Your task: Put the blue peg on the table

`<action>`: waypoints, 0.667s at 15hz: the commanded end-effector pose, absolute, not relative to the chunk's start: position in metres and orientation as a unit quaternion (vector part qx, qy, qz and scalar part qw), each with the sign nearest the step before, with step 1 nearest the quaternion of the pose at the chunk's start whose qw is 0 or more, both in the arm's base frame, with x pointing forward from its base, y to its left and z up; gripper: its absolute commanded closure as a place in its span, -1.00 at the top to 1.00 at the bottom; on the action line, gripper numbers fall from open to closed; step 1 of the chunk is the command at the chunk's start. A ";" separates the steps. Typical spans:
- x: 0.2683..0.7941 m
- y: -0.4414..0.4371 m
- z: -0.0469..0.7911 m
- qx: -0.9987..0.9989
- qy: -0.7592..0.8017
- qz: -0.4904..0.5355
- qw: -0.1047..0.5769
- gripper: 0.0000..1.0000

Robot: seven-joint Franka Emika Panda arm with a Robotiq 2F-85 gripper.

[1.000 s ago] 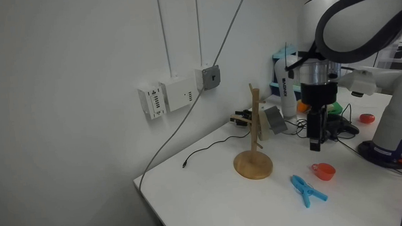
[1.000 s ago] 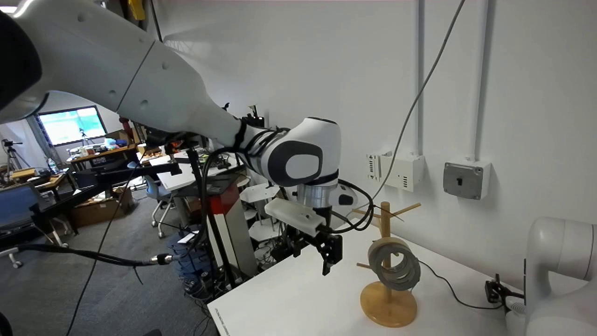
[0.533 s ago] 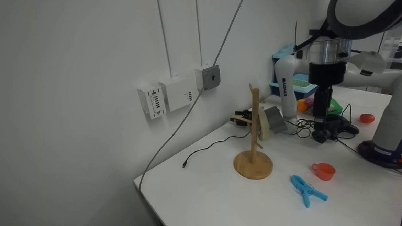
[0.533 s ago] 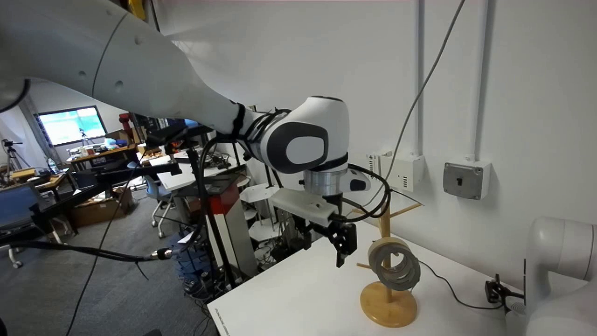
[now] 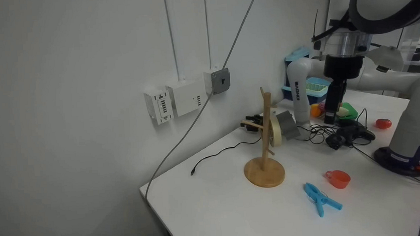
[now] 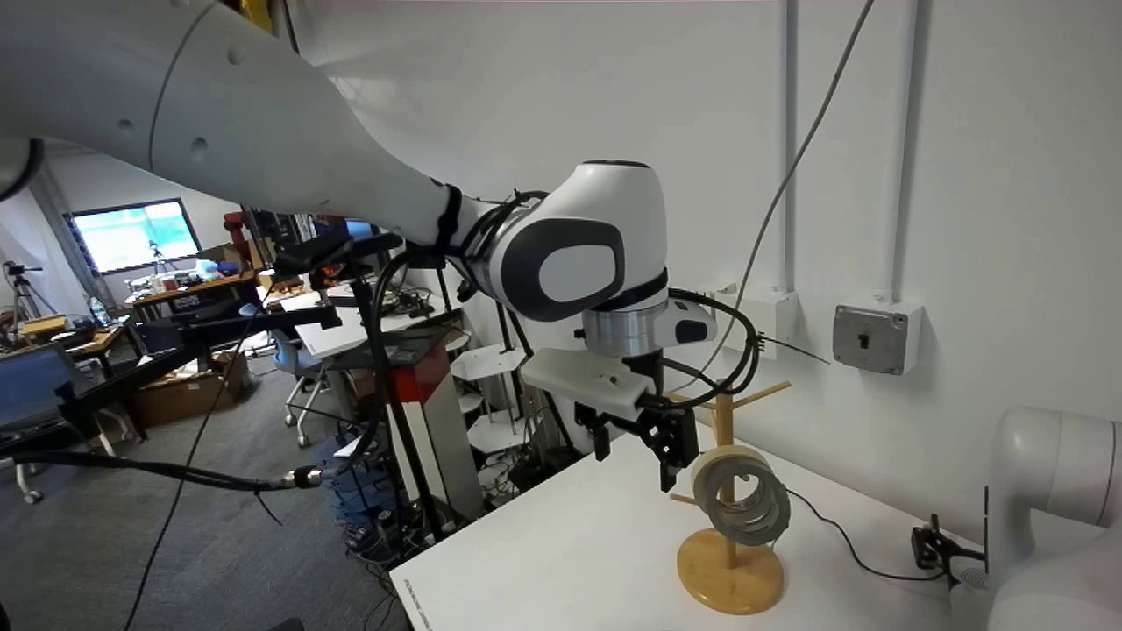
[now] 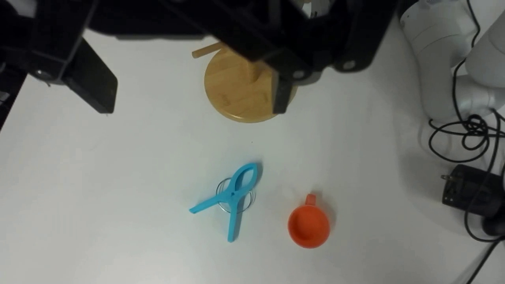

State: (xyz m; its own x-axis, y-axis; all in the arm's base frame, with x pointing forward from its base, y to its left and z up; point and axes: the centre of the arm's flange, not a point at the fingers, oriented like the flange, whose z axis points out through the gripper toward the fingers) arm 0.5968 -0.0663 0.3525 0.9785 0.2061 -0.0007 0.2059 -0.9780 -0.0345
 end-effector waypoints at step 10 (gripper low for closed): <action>0.590 -0.079 0.308 -0.993 -0.105 -0.054 0.002 1.00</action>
State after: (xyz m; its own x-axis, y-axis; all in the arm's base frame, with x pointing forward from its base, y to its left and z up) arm 0.5923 -0.0690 0.3159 0.9761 0.1996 0.0859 0.2002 -0.9797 0.0010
